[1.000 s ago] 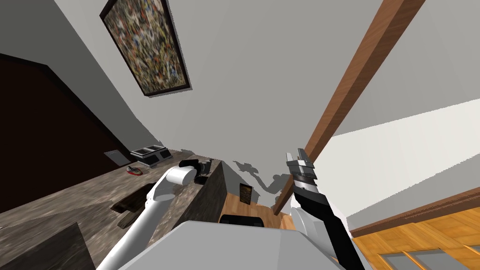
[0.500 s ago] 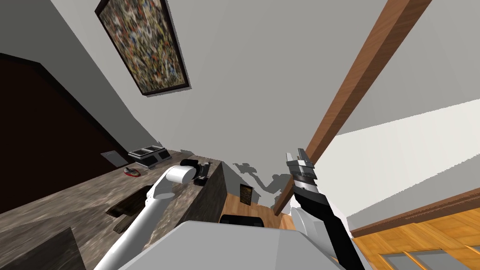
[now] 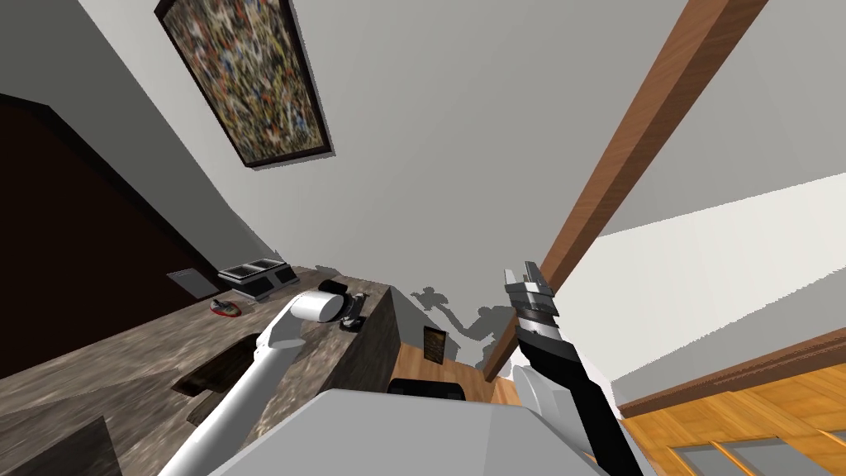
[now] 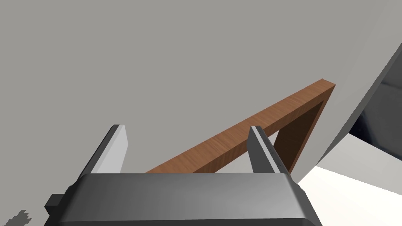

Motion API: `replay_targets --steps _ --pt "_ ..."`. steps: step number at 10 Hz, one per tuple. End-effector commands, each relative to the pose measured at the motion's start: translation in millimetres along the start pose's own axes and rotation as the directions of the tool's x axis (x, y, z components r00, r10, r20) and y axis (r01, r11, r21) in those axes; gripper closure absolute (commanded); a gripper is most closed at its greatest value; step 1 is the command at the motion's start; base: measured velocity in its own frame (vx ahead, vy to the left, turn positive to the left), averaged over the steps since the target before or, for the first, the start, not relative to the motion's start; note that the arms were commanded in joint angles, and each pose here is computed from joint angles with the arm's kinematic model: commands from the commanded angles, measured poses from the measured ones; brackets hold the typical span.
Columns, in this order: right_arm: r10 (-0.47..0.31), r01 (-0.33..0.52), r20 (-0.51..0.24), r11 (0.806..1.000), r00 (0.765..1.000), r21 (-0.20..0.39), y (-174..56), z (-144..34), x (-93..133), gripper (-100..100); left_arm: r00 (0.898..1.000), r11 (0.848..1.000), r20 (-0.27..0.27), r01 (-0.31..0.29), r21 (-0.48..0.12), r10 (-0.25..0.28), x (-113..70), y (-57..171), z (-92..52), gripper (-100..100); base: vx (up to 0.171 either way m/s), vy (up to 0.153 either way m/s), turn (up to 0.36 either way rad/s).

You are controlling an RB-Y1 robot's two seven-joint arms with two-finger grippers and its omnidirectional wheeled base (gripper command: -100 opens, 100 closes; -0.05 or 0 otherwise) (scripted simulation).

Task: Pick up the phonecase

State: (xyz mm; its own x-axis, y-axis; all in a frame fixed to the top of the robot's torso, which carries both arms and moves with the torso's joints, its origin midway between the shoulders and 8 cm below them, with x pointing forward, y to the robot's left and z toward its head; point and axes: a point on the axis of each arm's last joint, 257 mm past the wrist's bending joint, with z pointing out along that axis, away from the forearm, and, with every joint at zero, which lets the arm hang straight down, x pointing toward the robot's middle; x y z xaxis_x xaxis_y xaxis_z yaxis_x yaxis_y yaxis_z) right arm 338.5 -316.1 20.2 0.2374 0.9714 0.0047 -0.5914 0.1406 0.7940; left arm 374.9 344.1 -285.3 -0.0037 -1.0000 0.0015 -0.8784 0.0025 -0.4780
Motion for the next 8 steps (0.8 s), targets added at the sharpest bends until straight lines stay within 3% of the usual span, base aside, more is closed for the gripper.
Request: replay_targets --steps 1,5,8 --pt "0.000 0.000 0.000 1.000 1.000 0.000 0 0.0 0 0 1.000 0.998 0.004 0.000 -0.056 0.000 -3.6 13 1.1 -100 0.026 0.023 -0.016" --pt "0.000 0.000 0.000 1.000 1.000 0.000 0 0.0 0 0 1.000 0.980 0.013 0.007 -0.198 -0.005 -15.2 49 1.8 -100 0.034 0.023 -0.021" --pt "0.000 0.000 0.000 1.000 1.000 0.000 0 0.0 0 0 1.000 0.954 0.014 0.014 -0.299 -0.011 -22.6 76 0.3 -100 0.041 0.023 -0.030"
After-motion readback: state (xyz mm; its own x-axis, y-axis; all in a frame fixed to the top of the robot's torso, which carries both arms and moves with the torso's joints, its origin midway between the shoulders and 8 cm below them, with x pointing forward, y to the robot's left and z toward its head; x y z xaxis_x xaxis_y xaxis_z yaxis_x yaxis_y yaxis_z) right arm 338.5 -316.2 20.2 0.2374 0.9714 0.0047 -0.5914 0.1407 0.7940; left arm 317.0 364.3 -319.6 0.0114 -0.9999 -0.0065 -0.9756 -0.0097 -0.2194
